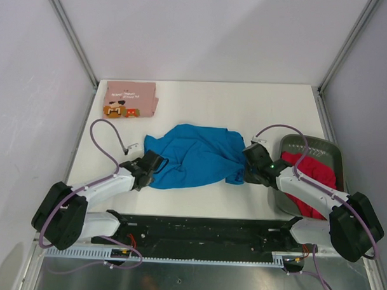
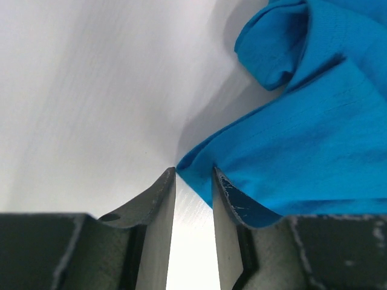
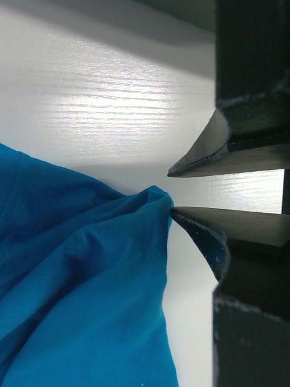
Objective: Fold and stack the t-shirts
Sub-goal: Flatten out the tshirt
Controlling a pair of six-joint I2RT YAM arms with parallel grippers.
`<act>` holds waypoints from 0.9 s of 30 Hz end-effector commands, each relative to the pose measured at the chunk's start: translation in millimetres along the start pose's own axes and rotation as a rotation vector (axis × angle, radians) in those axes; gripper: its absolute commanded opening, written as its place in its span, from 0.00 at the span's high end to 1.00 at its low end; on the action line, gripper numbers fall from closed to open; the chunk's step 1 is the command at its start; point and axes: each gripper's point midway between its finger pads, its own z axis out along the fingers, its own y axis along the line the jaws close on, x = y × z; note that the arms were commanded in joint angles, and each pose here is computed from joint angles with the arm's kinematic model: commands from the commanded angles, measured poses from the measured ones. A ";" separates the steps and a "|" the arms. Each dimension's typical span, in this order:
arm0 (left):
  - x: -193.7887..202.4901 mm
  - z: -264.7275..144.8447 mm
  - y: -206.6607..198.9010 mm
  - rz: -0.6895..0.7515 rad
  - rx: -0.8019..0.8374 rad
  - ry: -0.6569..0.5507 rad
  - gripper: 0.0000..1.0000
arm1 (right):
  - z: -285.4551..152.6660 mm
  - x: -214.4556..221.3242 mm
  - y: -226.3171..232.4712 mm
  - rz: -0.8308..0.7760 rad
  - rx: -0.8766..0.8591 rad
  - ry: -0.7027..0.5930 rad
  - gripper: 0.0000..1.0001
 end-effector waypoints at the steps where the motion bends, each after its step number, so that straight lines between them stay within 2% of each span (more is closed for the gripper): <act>1: 3.2 3.3 3.3 -0.078 -0.014 0.014 0.65 | -2.3 -5.0 1.3 0.002 -0.017 -0.023 0.69; 8: 3.8 5.9 5.1 -0.107 -0.022 0.024 0.68 | -3.5 -5.3 -3.0 0.002 -0.006 -0.026 0.69; 10: 3.8 6.7 5.6 -0.112 -0.024 0.028 0.73 | -2.8 -6.1 -6.2 0.011 0.004 -0.028 0.69; 12: 2.7 6.7 4.9 -0.112 -0.021 0.026 0.84 | -1.9 -7.0 -11.8 0.028 0.019 -0.032 0.68; 14: -0.2 5.6 4.3 -0.116 -0.015 0.018 0.95 | -1.9 -9.3 -17.9 0.058 0.031 -0.042 0.65; 15: -2.3 4.7 4.3 -0.119 -0.012 0.011 0.98 | -1.9 -11.0 -20.7 0.076 0.033 -0.049 0.62; 20: -17.3 0.0 8.7 -0.152 -0.004 -0.038 1.00 | 0.1 -15.9 -31.5 0.168 0.013 -0.078 0.58; 27: -52.0 -4.3 36.8 -0.260 -0.028 -0.111 1.00 | -3.0 -27.5 -30.7 0.244 -0.057 -0.127 0.54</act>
